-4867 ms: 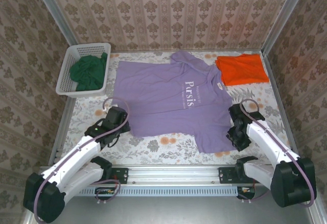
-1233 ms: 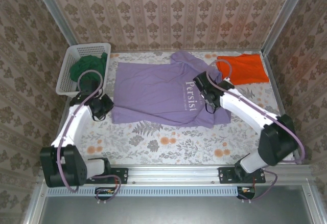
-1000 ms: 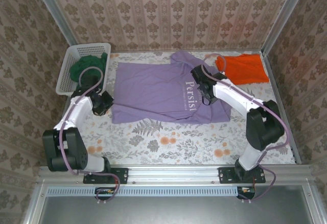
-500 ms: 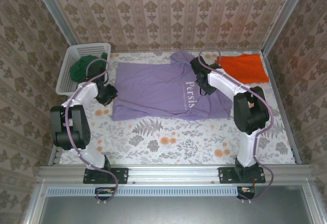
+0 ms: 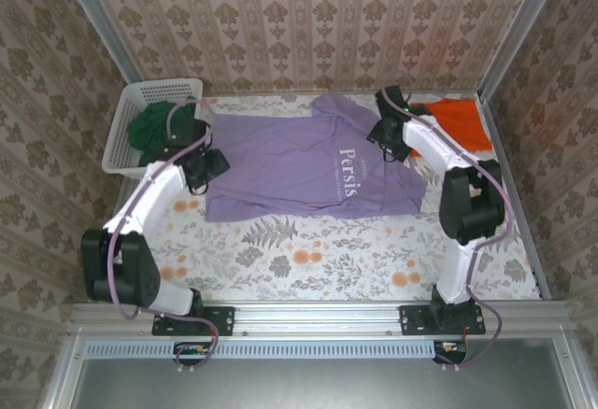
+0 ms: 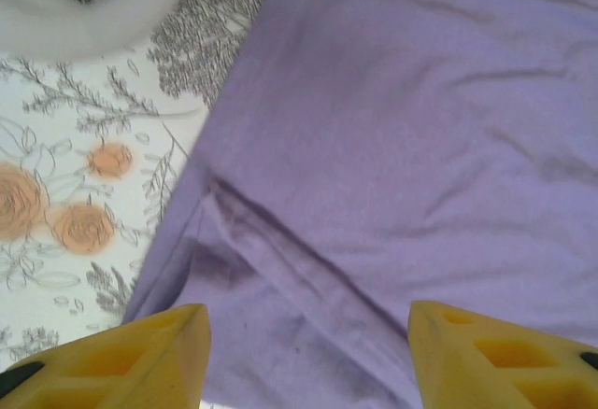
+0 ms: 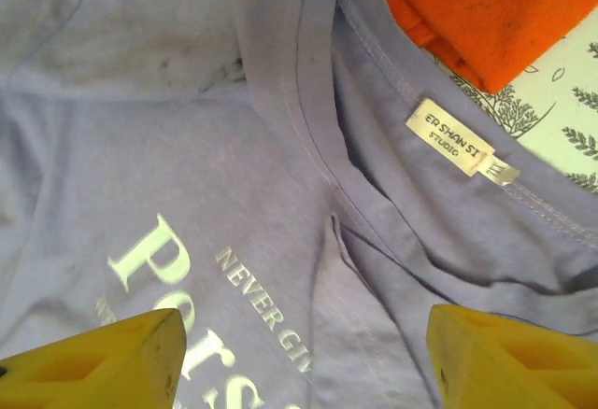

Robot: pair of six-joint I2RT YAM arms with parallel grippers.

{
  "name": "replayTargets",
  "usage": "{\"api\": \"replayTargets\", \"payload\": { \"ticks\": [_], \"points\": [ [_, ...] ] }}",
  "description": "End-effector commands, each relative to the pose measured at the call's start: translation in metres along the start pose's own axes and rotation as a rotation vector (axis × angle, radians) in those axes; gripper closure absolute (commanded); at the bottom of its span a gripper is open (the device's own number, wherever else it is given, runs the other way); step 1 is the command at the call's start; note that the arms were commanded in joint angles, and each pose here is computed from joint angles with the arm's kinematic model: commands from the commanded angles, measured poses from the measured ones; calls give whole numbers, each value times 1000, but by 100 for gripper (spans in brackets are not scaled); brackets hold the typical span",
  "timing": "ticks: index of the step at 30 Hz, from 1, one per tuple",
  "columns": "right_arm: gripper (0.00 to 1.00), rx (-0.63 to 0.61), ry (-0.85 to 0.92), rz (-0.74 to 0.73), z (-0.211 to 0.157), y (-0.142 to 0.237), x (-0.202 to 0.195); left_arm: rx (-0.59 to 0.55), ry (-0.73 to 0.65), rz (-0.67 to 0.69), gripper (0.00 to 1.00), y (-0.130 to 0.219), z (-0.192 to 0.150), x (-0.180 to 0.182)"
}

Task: Fold and stack the t-shirts

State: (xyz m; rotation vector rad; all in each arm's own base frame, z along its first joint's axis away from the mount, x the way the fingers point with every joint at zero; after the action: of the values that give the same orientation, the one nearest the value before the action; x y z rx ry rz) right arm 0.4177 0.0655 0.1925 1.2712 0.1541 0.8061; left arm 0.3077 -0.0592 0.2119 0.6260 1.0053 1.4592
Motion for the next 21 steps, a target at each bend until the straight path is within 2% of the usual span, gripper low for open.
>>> {"api": "replayTargets", "payload": {
  "ticks": [1, 4, 6, 10, 13, 17, 21],
  "points": [
    [24, 88, 87, 203, -5, 33, -29, 80, -19, 47, 46, -13, -39, 15],
    [23, 112, 15, 256, -11, 37, -76, 101, -32, 59, 49, -14, -59, 24],
    [27, 168, -36, 255, -20, 31, -103, 116, -15, 41, 48, -17, -69, 31],
    [35, 219, -55, 144, -36, 15, -141, 155, 69, -42, 49, -30, -83, 41],
    [41, 244, -81, 92, -45, 4, -158, 160, 93, -44, 48, -35, -87, 45],
    [41, 233, -94, 3, -49, -8, -174, 166, 139, -24, 48, -40, -92, 50],
    [39, 229, -112, -25, -51, -16, -180, 161, 172, -23, 47, -44, -97, 51]
  ]
}}
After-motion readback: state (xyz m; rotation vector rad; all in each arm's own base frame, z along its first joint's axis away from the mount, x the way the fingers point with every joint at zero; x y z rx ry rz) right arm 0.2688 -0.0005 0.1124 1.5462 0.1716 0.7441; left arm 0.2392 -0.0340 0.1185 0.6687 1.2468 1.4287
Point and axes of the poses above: each hand's point on the last joint's axis, 136 mm out from that joint toward the fingers, its own y axis back along the fingers, its own x axis along the line the jaws close on, z = x × y, the point moved 8 cm from there along y, back along the fingers, and after that the axes turned 15 degrees about -y, right-handed, at the moved point
